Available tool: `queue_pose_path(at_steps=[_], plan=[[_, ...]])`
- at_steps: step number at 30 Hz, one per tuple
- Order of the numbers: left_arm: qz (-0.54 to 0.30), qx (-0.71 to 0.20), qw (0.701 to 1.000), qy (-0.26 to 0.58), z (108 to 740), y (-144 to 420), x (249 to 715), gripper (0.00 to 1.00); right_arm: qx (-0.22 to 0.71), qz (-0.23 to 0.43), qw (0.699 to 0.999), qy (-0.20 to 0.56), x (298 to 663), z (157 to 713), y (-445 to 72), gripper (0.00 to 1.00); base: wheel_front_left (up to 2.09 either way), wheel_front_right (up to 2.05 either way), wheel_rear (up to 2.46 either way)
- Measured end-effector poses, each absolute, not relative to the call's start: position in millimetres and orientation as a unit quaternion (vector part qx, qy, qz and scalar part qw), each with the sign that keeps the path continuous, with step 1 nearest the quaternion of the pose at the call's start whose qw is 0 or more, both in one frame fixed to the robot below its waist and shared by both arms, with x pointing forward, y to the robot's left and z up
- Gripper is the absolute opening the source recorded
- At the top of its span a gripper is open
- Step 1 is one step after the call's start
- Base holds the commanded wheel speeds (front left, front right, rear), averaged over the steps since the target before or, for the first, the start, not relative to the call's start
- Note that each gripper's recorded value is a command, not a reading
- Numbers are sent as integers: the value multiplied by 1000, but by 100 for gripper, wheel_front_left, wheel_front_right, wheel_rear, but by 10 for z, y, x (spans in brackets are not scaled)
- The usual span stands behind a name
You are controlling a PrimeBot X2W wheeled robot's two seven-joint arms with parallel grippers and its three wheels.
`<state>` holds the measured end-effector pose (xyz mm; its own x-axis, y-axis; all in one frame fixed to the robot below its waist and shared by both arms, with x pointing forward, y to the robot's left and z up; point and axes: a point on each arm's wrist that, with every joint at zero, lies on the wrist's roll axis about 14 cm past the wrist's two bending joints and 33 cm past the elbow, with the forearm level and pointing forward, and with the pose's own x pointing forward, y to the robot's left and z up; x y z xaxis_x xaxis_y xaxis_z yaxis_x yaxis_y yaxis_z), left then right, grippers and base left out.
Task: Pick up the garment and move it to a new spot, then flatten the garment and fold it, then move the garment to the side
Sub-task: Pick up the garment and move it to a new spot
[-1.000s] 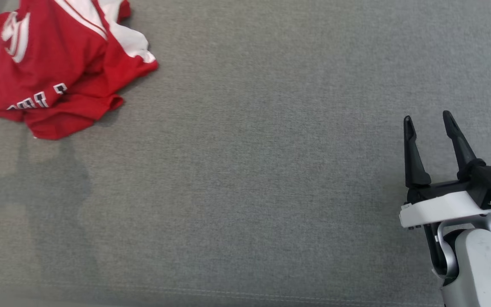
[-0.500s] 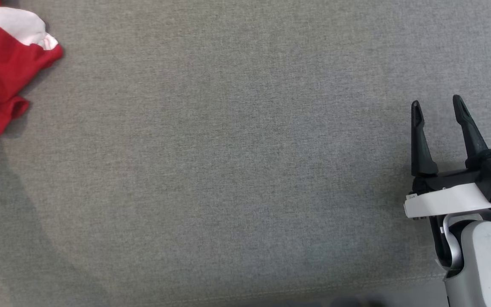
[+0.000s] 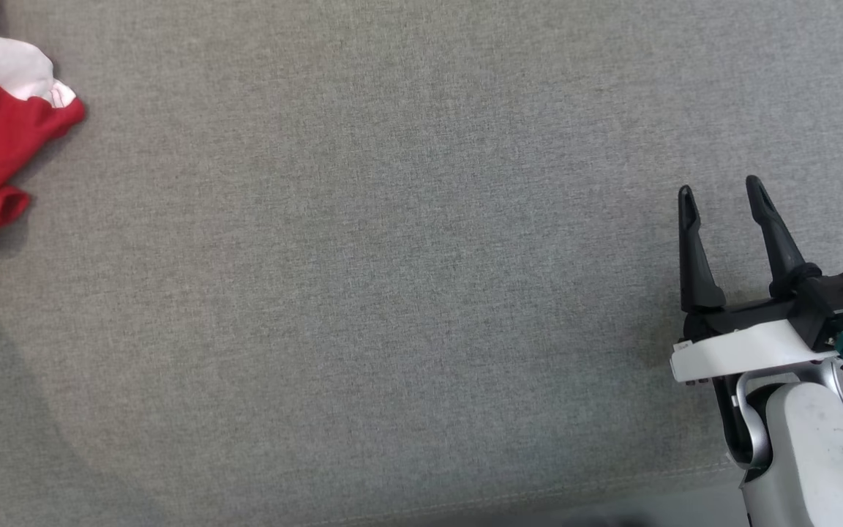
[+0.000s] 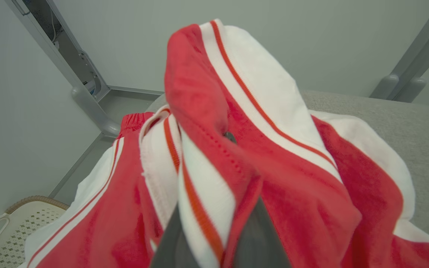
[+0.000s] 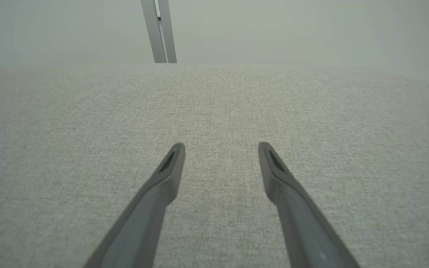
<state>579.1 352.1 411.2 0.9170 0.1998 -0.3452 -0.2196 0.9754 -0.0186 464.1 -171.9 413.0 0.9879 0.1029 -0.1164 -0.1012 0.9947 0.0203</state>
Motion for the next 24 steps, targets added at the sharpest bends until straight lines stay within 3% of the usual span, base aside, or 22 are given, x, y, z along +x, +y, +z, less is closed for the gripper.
queue_pose_path(at_steps=[7, 14, 20, 24], plan=[[92, 5, 994, 61, 4914, 3550, 5926, 0, 24, 54, 997, 44, 4560, 4268, -1666, 100, 0, 0, 0], [33, 39, 995, -83, 6075, 3201, 6037, 0, 44, 50, 997, 34, 4446, 4399, -1656, 100, 0, 0, 0], [-54, 50, 976, -204, 7168, 2474, 5972, 0, 58, 39, 997, 13, 4346, 4589, -1720, 100, 0, 0, 0], [-129, 40, 961, -240, 7518, 1792, 5902, 0, 67, 20, 998, 1, 4260, 4689, -1850, 100, 0, 0, 0]])
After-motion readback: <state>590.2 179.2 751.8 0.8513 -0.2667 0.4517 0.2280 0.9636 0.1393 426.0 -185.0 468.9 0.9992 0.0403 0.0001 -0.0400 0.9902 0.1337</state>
